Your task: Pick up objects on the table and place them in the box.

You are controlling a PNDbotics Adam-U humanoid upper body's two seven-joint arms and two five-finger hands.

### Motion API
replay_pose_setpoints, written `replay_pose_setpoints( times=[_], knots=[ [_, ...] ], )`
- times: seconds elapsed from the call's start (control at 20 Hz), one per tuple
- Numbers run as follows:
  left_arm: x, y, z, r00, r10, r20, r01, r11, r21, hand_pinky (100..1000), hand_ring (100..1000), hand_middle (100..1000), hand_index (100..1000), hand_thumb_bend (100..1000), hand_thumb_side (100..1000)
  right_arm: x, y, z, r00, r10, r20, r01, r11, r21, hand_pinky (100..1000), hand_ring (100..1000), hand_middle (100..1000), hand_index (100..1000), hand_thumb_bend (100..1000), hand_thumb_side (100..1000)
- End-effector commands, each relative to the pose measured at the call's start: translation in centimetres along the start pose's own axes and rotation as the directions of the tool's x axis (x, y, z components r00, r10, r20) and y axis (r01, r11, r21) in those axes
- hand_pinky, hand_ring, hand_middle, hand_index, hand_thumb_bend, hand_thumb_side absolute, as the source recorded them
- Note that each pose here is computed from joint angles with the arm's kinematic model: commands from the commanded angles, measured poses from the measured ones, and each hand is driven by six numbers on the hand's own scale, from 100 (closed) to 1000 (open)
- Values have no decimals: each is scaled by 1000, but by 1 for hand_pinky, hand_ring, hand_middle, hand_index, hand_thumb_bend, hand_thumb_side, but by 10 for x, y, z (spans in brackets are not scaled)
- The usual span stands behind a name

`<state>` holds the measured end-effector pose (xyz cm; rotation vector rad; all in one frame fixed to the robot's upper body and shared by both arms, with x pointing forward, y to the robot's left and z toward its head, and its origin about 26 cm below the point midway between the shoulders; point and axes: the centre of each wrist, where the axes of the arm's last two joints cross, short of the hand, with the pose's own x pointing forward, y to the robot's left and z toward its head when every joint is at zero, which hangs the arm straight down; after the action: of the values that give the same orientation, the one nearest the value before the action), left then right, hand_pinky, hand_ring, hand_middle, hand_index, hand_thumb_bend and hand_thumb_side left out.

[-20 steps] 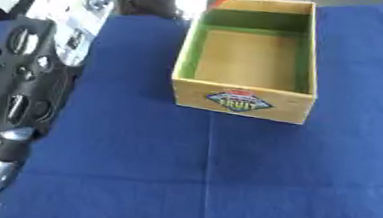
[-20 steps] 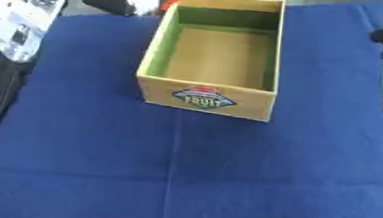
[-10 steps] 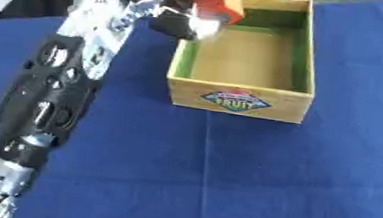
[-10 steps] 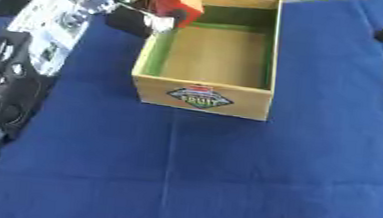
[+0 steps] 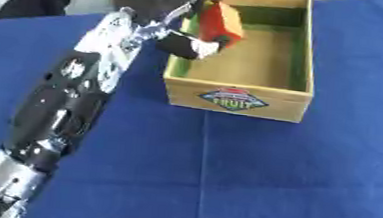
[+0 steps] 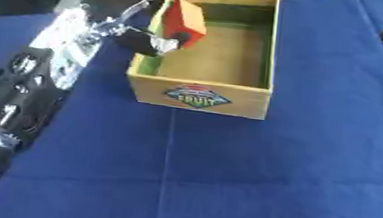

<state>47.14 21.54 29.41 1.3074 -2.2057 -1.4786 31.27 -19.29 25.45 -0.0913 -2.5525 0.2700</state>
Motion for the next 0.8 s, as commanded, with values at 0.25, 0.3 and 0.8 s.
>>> replay_pose_setpoints(
  times=[0.25,0.3,0.8],
  knots=[
    [-11,1,-1,999,-41,25,41,999,20,416,412,287,542,178,720,8,0,-5,999,-10,37,10,1000,6,963,877,584,803,100,572],
    [-10,1,-1,998,-49,30,49,999,20,431,429,321,597,222,719,8,0,-5,999,-9,36,9,1000,6,963,878,583,803,100,572],
    [-10,5,-1,992,-123,31,122,992,5,631,677,656,939,672,747,7,-1,-4,1000,-6,30,6,1000,1,964,878,583,803,100,572]
  ],
)
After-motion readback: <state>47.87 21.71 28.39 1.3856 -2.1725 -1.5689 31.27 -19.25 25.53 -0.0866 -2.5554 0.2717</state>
